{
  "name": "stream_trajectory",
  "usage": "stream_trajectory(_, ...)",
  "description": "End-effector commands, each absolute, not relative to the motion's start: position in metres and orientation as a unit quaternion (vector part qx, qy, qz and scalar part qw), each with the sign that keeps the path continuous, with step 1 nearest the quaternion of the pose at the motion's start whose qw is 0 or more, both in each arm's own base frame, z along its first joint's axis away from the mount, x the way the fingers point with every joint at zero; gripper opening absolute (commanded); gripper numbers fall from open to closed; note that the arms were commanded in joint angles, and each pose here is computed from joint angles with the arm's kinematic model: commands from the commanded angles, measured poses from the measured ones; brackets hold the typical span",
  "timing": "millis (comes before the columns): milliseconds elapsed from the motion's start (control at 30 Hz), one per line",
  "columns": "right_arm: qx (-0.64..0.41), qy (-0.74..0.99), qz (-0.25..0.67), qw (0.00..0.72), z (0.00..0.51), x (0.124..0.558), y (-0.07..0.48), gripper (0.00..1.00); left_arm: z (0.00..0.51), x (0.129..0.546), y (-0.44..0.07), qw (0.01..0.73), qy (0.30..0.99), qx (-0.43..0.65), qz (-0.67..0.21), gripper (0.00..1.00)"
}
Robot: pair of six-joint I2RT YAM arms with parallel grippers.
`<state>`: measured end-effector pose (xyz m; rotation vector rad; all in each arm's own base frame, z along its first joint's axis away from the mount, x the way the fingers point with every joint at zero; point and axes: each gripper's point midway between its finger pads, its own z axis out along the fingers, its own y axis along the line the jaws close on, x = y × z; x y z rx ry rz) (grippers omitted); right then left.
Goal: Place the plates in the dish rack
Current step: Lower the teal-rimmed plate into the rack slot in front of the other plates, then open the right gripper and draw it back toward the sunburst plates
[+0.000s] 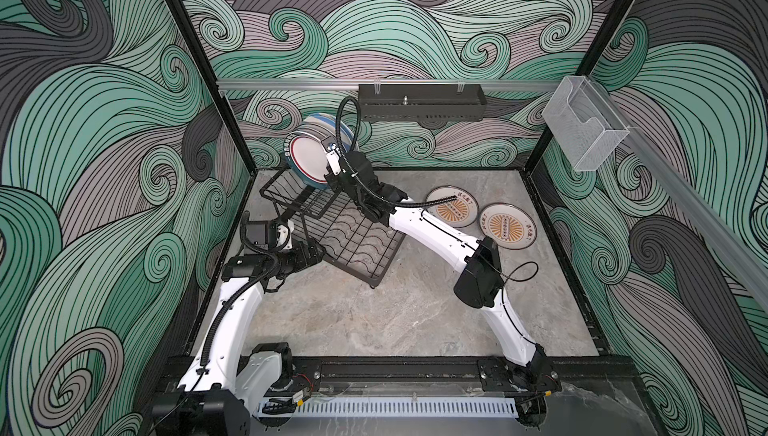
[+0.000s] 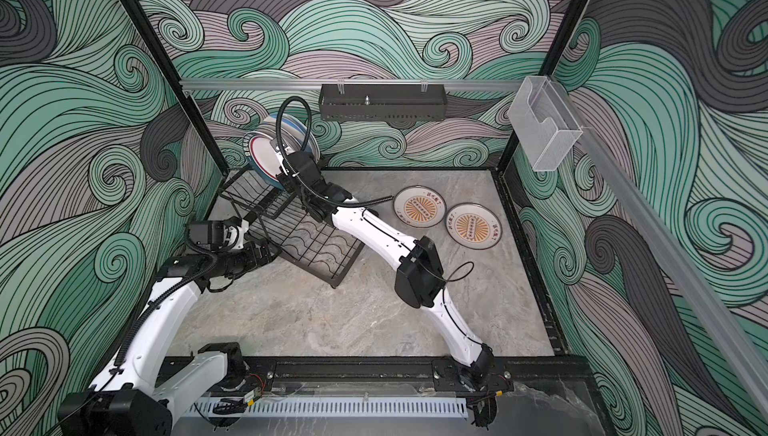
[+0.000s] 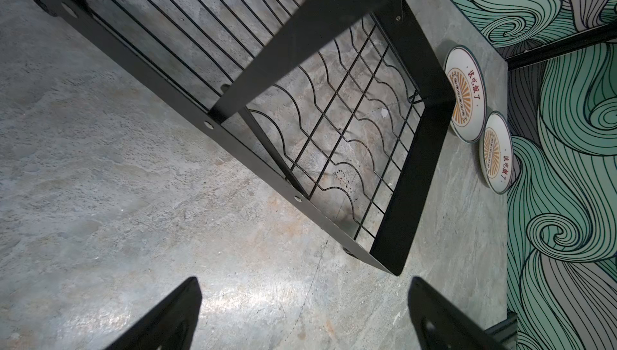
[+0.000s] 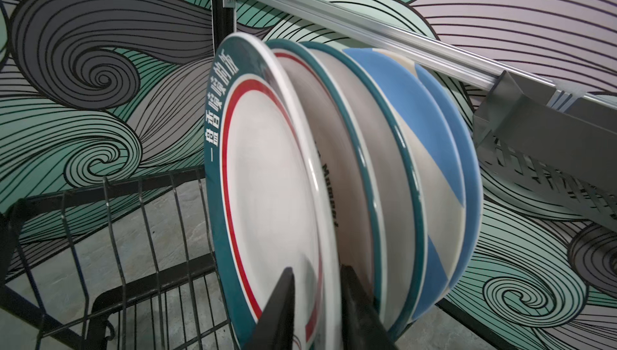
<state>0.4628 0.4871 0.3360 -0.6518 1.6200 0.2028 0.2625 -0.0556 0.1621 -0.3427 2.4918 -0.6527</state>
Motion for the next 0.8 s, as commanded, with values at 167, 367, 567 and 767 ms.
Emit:
stream_trajectory(167, -0.261, 0.699, 0.093, 0.659, 0.396, 0.450, 0.451, 0.52, 0.172, 0.262, -0.055, 0.290, 0.917, -0.123, -0.245, 0.99)
stream_trajectory(367, -0.271, 0.699, 0.119, 0.651, 0.416, 0.430, 0.429, 0.64, 0.182, 0.265, -0.063, 0.310, 0.907, -0.094, -0.269, 0.99)
stream_trajectory(567, -0.253, 0.699, 0.165, 0.648, 0.434, 0.411, 0.389, 0.70, 0.190, 0.267, -0.068, 0.318, 0.898, -0.100, -0.288, 0.99)
stream_trajectory(767, -0.228, 0.728, 0.171, 0.624, 0.416, 0.399, 0.337, 0.75, 0.200, 0.263, -0.059, 0.347, 0.895, -0.110, -0.256, 0.99)
